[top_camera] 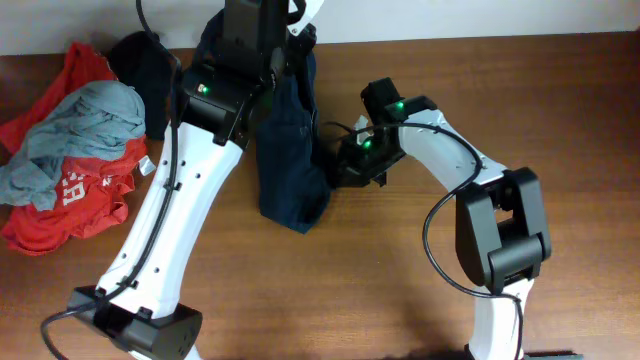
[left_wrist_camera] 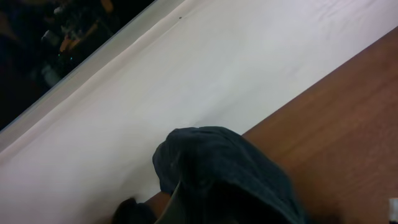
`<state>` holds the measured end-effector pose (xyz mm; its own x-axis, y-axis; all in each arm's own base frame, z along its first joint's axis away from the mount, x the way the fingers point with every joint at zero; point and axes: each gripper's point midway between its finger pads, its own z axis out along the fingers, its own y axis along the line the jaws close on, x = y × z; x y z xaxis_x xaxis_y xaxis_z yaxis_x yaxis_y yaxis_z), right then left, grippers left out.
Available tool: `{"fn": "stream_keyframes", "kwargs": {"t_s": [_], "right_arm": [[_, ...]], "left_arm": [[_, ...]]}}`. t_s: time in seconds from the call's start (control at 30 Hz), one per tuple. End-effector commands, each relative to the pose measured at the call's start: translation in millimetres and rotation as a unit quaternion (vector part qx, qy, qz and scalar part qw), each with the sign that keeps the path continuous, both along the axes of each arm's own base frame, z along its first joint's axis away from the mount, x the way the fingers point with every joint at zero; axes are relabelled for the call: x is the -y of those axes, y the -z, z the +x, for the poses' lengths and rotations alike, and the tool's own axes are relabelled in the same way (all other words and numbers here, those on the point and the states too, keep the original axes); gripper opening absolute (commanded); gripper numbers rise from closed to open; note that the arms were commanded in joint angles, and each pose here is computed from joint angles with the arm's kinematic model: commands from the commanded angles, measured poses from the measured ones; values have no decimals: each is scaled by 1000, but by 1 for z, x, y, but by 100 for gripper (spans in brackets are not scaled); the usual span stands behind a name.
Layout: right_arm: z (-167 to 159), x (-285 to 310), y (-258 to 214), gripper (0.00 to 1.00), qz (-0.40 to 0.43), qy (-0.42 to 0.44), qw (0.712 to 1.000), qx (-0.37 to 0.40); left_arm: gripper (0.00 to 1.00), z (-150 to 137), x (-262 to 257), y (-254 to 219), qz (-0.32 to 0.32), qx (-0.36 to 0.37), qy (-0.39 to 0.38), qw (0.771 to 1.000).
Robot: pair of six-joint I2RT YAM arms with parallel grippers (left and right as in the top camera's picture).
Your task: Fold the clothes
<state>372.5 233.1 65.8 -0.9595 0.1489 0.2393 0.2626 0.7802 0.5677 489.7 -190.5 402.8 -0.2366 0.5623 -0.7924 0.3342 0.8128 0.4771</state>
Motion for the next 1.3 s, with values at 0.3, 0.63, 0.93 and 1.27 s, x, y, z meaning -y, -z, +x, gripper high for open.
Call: {"fn": "stream_keyframes", "kwargs": {"t_s": [0.3,0.63,0.93,1.27], "right_arm": [[32,40,-44,4,9,-4,996,92],[70,121,-154,4,-64,-34,967,245],[78,160,-227,4,-146,-44,927,342],[63,219,-299,4,-177,29,899,400]], "left_arm": [[1,1,-8,-19,-4,29,-25,999],[1,-16,-29,-11,-79,-24,-106,991],[1,-28,-50,-30,-122,-35,-131,983],[1,-36,-119,-91,-191,32,-197,961]]}}
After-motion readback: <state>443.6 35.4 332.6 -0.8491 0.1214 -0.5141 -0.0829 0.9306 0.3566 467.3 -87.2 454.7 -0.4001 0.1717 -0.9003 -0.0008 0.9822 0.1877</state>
